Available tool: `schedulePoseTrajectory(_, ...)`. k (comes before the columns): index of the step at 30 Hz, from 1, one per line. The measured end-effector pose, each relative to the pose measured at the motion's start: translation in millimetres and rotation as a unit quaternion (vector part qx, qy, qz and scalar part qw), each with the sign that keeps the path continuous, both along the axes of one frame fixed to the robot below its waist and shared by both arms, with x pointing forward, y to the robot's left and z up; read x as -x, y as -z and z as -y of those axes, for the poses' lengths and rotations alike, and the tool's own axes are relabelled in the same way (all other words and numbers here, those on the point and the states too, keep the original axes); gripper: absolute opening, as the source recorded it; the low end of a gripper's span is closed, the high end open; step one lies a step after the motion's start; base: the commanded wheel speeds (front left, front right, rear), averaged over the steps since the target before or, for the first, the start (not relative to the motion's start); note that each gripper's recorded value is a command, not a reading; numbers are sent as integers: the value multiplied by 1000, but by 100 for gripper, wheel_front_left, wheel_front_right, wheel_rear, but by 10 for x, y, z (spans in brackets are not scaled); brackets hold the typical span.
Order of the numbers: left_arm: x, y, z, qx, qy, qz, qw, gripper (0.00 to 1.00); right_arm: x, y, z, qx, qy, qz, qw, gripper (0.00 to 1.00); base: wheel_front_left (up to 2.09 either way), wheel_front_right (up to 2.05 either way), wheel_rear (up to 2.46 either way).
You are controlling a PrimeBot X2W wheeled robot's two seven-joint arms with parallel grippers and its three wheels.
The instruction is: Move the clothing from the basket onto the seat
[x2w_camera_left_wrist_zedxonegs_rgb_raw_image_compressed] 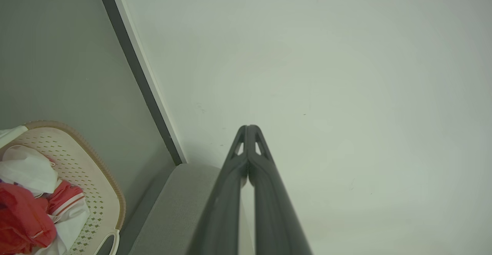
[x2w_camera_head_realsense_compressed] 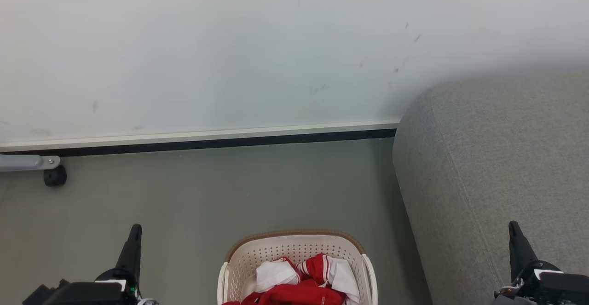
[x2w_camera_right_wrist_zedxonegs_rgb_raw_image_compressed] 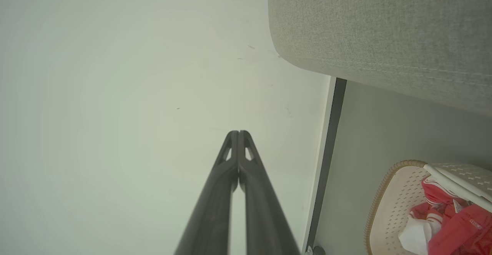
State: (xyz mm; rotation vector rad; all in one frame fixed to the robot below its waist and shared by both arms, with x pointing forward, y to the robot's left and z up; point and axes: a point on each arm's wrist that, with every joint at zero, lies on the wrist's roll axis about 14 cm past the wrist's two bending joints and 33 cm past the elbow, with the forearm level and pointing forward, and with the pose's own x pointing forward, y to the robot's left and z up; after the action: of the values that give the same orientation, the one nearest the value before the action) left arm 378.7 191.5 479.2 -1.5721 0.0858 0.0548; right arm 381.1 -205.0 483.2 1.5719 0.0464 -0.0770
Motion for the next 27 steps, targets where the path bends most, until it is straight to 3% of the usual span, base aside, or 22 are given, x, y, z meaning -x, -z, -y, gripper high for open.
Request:
schedulePoseTrajectory(25,0,0,0,0,0,0,1000,0,0,0,0,0,0,0,1000,0,0,0,0)
schedulePoseTrajectory(26,25,57,6,1,0,-9,1000,100,20,54,-9,-1,-1,-8,1000,100,0,0,0)
schedulePoseTrajectory(27,54,118,13,3,0,-18,1000,100,48,112,-19,-3,-1,-17,1000,100,0,0,0)
